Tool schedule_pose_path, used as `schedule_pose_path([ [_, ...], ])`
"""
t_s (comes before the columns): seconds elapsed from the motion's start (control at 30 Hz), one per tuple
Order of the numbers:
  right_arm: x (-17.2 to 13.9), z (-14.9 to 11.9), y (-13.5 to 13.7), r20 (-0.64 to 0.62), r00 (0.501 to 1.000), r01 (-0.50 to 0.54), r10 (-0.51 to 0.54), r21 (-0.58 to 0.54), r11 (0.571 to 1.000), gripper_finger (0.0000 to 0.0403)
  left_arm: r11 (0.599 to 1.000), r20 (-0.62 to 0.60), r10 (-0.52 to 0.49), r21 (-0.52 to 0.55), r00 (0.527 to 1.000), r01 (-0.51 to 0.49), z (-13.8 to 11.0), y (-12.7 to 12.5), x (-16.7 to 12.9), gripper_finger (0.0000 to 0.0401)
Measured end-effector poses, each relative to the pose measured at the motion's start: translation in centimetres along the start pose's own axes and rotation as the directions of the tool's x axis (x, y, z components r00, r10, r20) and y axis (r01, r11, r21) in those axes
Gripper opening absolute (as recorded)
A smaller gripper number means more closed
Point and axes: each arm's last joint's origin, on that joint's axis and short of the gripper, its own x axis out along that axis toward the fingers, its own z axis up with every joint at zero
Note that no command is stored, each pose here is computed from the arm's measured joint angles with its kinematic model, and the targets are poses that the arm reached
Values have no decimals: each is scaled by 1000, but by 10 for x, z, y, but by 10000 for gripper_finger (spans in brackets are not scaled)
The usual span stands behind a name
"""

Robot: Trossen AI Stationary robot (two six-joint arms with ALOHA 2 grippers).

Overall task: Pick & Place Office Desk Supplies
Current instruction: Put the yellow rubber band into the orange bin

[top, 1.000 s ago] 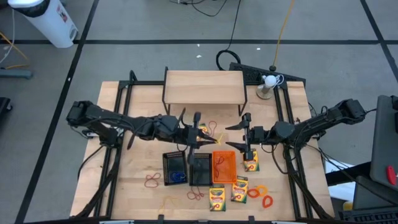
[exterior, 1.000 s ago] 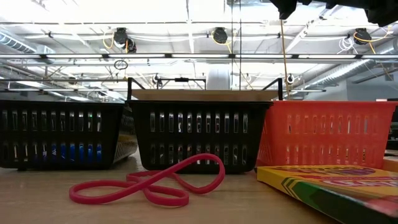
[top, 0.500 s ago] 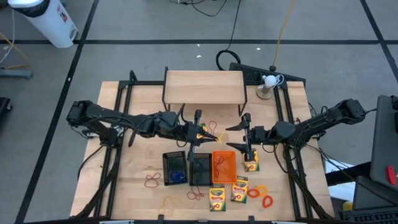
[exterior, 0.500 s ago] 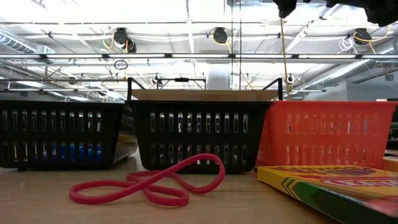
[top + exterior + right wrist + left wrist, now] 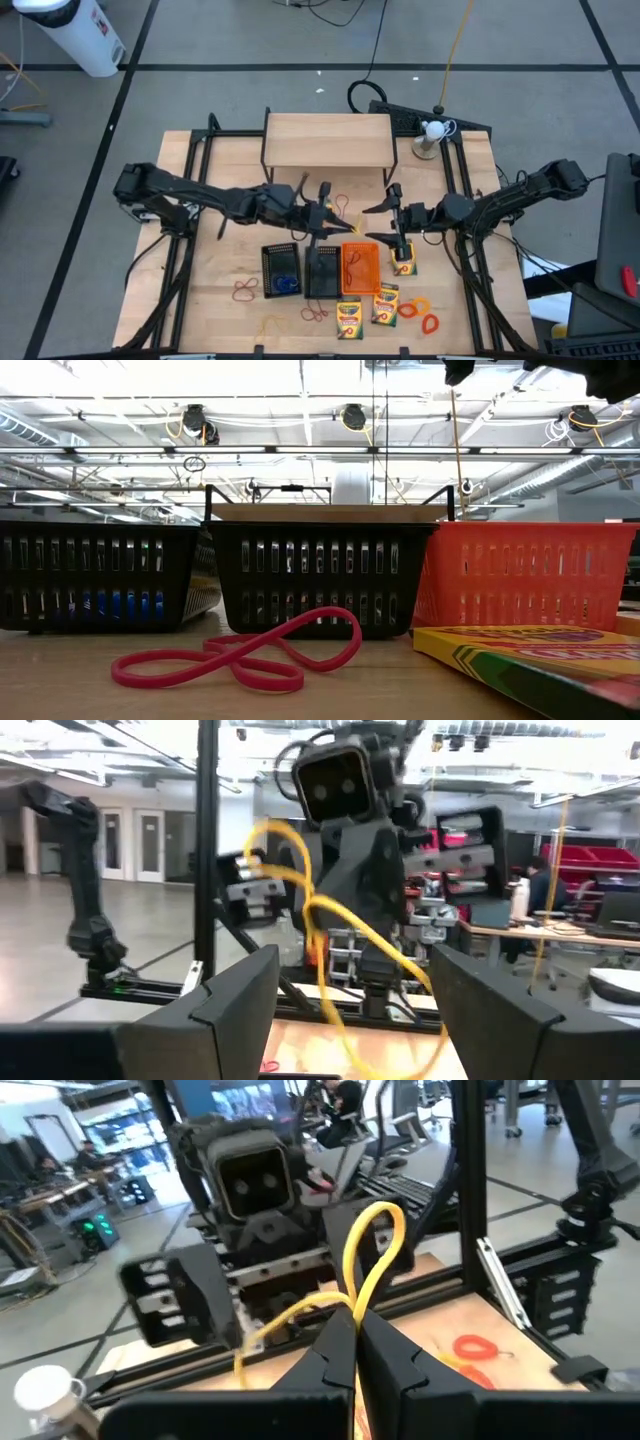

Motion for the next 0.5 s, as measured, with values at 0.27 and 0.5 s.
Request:
schedule_pose_path([
  [0.27,0,-1,-1,-11,1000,7,-7,3,1000,247,1000,5,18,-4,1000,-18,-4,6,4,0],
  [0.5,0,-2,-1,-22,1000,7,-7,2,1000,241,1000,20,-16,-4,1000,16,-1,5,4,0],
])
